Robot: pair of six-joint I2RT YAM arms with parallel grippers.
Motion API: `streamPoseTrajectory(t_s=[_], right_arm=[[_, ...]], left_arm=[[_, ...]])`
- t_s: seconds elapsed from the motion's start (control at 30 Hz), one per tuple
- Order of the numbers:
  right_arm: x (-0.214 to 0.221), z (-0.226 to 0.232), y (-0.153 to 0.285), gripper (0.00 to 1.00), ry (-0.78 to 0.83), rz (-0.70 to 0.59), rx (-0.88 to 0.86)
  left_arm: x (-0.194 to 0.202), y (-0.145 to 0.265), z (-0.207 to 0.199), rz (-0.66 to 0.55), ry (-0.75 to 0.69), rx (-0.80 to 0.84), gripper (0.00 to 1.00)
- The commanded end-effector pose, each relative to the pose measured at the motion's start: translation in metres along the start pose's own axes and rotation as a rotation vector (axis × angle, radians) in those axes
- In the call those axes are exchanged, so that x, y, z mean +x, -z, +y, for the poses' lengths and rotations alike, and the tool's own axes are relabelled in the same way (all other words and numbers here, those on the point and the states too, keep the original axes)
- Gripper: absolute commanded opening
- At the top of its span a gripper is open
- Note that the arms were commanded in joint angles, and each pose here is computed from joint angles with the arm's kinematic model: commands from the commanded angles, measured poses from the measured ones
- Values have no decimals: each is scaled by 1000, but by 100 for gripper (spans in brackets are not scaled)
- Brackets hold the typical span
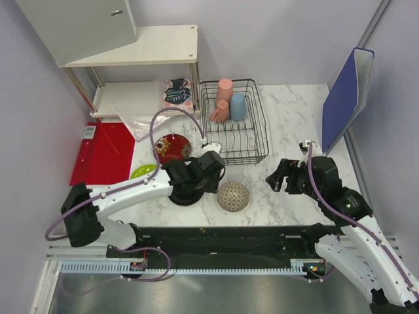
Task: Unload the mixed dishes from the dish rack
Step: Place the bowl at the center of the board, then pick up the cup from the dish rack.
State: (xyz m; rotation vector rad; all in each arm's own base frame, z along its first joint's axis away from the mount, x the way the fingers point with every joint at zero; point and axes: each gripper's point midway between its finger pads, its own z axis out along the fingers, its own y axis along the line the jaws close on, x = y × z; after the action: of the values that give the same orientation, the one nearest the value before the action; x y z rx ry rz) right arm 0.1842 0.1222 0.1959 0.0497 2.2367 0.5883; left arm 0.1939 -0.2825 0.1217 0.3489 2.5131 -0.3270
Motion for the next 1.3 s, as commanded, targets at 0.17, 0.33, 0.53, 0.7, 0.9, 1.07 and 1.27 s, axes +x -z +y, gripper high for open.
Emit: streamPoseTrajectory(t_s=[0.17, 0.33, 0.53, 0.7, 0.9, 1.07, 1.27], right_arm=[[-56, -9, -25, 86, 36, -130, 148], [-103, 9, -71, 86, 67, -137, 204], [-166, 38, -119, 98, 153, -223, 309], [-209, 36, -165, 98, -6, -350, 289], [-227, 39, -229, 98, 90, -262, 177], [-265, 15, -242, 98, 13, -454, 322], [-254, 38, -274, 98, 63, -319, 109]], left_arm=[[-87, 100, 41, -391, -77, -91, 49], [-100, 108, 53, -423, -113, -180, 50], [-99, 111, 69, -488, 43, -208, 99], [-105, 133, 53, -576, 89, -22, 99], [-91, 140, 48, -613, 95, 117, 99], [-74, 127, 49, -572, 51, 123, 99], [-67, 119, 45, -541, 18, 133, 99]])
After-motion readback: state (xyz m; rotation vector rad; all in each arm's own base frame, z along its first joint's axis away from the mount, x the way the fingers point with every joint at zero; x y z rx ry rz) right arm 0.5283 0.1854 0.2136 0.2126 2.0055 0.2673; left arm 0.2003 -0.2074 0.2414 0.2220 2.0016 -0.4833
